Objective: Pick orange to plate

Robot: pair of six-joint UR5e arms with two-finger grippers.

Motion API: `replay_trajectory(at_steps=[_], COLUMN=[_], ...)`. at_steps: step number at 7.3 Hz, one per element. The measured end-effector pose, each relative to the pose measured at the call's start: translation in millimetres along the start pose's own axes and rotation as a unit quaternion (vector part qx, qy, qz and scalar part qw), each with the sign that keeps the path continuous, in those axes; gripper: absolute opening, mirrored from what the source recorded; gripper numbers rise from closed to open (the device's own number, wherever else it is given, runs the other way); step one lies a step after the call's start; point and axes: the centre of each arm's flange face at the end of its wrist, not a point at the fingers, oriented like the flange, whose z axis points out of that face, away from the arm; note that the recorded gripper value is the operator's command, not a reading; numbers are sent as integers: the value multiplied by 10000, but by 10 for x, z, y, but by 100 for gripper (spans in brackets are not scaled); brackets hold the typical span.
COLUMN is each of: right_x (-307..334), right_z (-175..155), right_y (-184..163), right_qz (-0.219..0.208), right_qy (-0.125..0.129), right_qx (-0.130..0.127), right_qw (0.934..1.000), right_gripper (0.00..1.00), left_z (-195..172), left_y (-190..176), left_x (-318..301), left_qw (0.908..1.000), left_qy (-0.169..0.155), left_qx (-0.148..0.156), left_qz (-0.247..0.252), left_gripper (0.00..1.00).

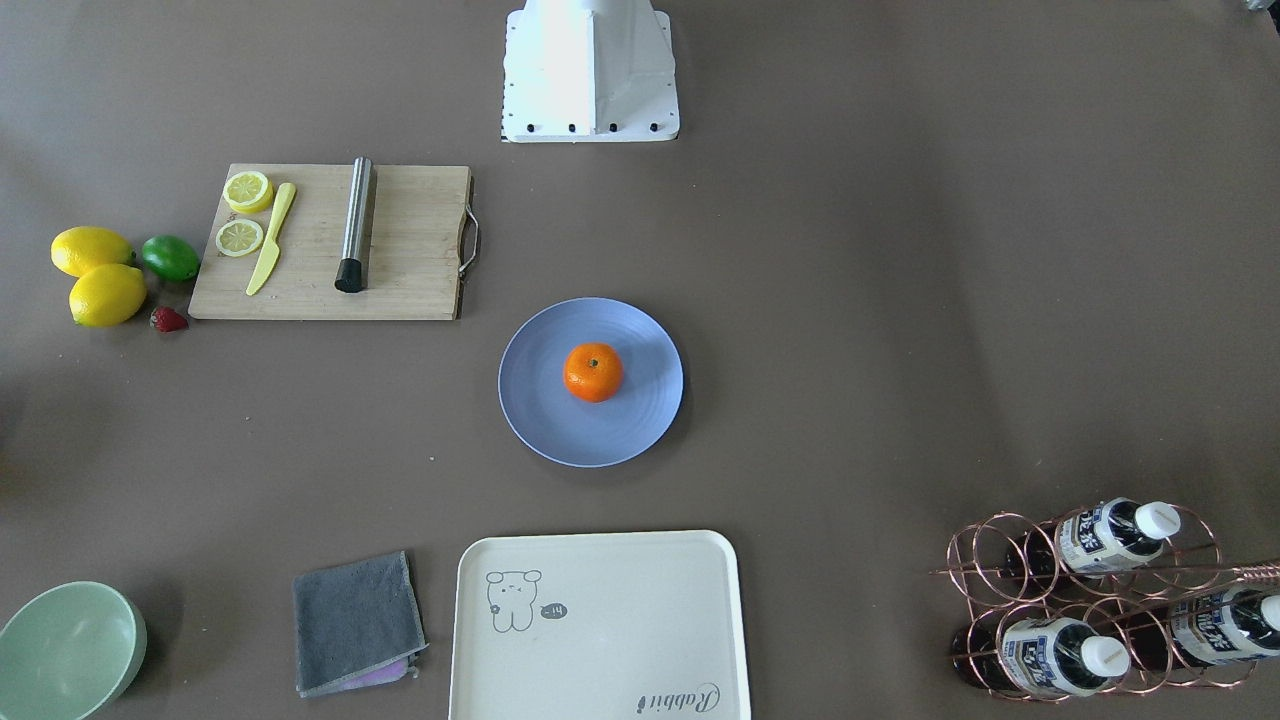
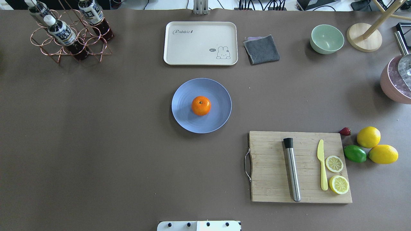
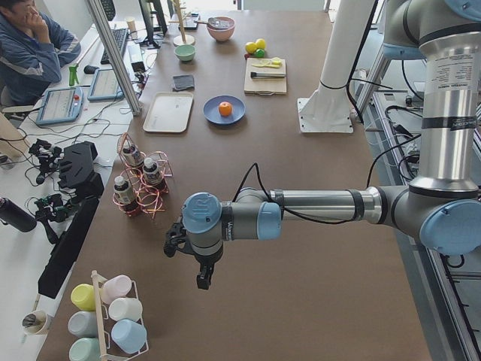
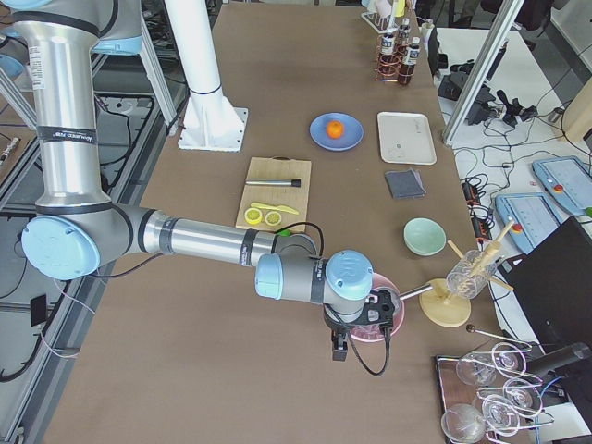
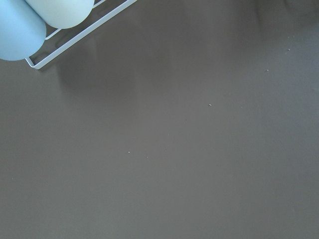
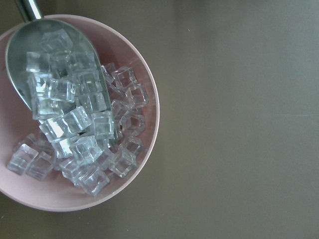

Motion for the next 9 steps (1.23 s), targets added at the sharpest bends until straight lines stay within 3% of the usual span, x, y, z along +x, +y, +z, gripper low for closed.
replay_trajectory(at_steps=[9], right_x=[0], right_z=[20], right_y=[23], right_qz=[5], right_qy=[-66], right_qx=[-13], right_qw=[10000], right_gripper=[100], left_z=[11], left_y=[17], left_x=[-15], left_qw=[10000], left_qy=[10], left_qx=[-22], left_qz=[-32], left_gripper=[98])
